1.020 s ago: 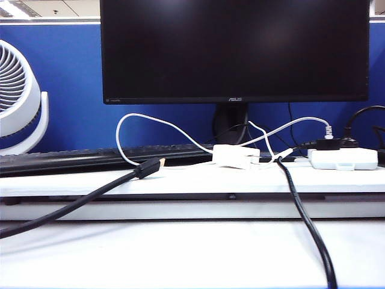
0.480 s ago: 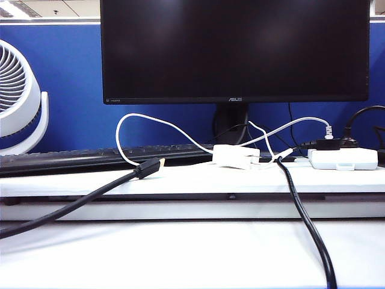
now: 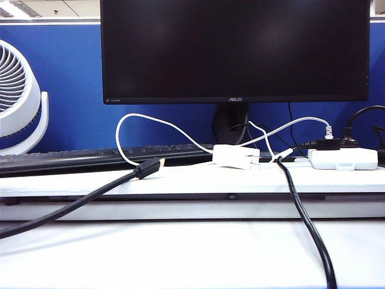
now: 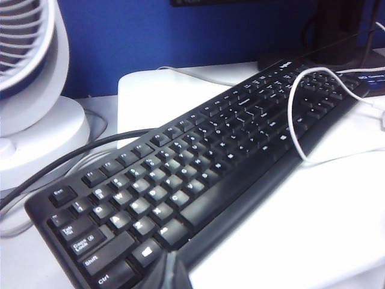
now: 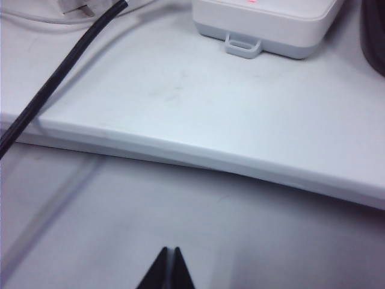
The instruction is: Pick up the Type-C charging cable and the charging base, insert one end of the Type-C charger into the corresponding slot on the base, and finally place the plugged-in charger back on the table.
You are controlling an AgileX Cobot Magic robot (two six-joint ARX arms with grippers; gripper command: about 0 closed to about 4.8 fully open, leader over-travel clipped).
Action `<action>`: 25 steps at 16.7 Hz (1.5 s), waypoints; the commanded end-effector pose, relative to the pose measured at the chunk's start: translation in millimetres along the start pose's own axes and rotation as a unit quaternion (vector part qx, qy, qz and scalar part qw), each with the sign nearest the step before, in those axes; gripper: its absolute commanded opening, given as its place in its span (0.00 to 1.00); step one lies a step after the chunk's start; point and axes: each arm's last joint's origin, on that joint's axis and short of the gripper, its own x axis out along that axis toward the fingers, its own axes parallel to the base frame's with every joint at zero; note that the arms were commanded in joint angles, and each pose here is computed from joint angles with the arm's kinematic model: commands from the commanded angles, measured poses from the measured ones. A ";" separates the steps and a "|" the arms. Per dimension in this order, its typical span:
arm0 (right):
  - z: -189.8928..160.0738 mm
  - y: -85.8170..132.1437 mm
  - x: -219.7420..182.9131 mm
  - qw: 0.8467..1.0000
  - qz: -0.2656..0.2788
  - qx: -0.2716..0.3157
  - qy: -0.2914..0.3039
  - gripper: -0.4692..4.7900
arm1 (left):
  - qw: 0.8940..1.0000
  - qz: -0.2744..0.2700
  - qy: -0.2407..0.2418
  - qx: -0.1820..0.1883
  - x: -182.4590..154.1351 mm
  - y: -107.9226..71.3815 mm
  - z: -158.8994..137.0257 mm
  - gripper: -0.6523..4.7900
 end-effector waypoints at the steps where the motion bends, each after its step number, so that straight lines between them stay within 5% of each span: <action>1: 3.5 0.6 -0.6 1.000 0.003 0.003 -0.011 0.09 | 1.000 0.001 -0.007 0.003 2.4 -1.2 -21.6 0.11; 10: 3.5 0.6 -0.6 1.000 0.003 0.003 -0.010 0.09 | 0.997 0.078 0.027 0.008 2.6 1.7 -49.3 0.11; 20: 4.2 -1.2 -3.0 1.000 -0.001 0.008 -0.029 0.09 | 0.997 0.076 0.025 0.007 2.5 1.6 -49.1 0.11; 25: 13.1 -27.6 -15.6 0.981 -0.119 0.057 -0.141 0.09 | 0.997 0.073 0.024 0.007 2.5 1.4 -48.9 0.11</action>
